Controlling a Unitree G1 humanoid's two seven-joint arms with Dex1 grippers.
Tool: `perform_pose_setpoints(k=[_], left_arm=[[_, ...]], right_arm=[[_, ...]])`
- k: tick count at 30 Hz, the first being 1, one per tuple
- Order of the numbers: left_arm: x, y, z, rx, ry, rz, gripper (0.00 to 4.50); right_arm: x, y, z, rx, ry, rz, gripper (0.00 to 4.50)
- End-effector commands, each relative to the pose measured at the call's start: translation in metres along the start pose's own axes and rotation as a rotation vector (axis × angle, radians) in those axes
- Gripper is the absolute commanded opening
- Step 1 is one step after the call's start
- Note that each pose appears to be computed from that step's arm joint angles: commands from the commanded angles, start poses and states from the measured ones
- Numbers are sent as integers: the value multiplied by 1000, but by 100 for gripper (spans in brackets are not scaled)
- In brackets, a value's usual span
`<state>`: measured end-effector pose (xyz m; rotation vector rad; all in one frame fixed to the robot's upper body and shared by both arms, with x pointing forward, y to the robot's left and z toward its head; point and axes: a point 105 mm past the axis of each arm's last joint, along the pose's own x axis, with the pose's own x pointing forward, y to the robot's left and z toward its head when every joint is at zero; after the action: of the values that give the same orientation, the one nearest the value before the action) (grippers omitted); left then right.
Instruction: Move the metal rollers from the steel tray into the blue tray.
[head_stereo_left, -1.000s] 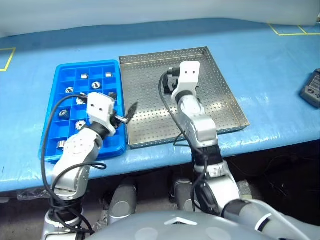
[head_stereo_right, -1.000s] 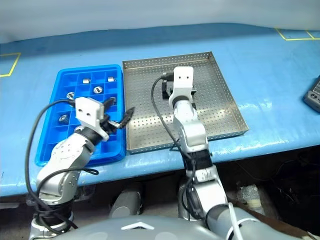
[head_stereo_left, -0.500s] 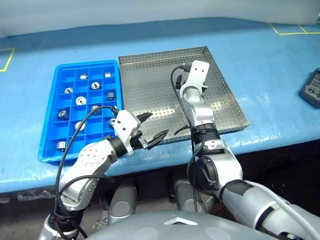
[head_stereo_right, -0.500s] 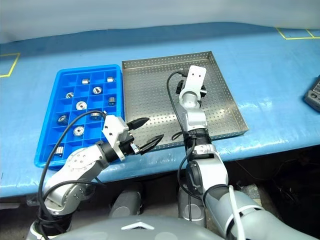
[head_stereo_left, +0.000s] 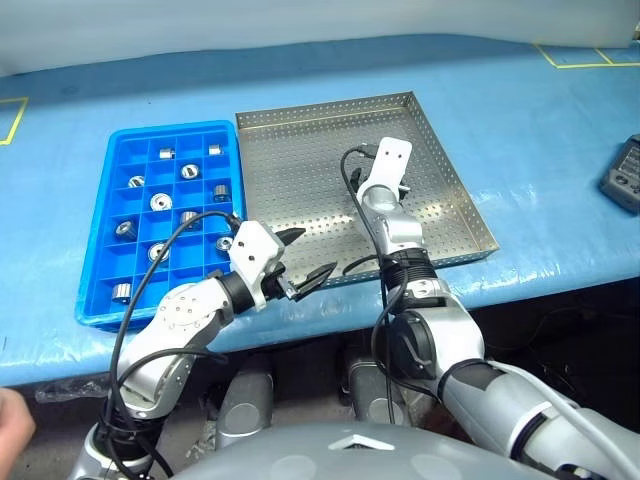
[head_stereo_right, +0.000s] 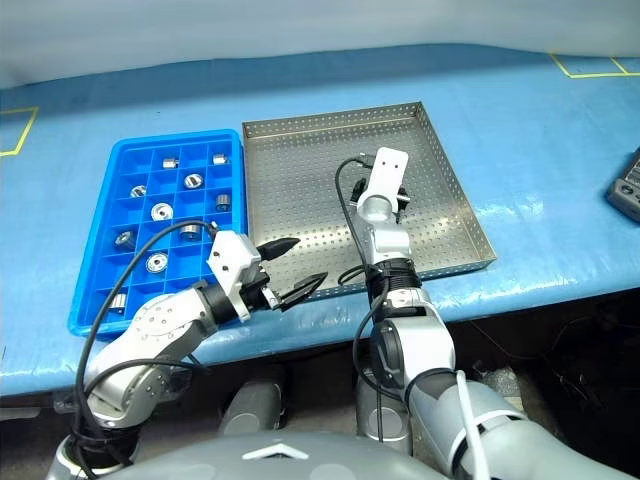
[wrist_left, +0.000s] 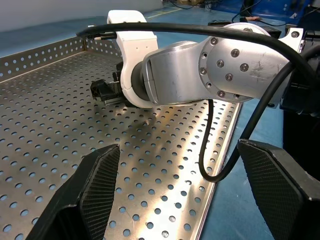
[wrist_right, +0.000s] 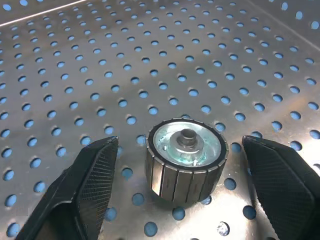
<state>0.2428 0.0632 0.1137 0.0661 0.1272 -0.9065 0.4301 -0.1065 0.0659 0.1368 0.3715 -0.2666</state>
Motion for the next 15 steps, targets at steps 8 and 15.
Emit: perform_pose_setpoints(k=[8,15], left_arm=[[-4,9,1,-13,-12,96,414],[-40,71,12,32,-158,628,414]], right_arm=[[-9,21,19,-13,-91,113,173],[-88,106,32,-140,-211,729,173]])
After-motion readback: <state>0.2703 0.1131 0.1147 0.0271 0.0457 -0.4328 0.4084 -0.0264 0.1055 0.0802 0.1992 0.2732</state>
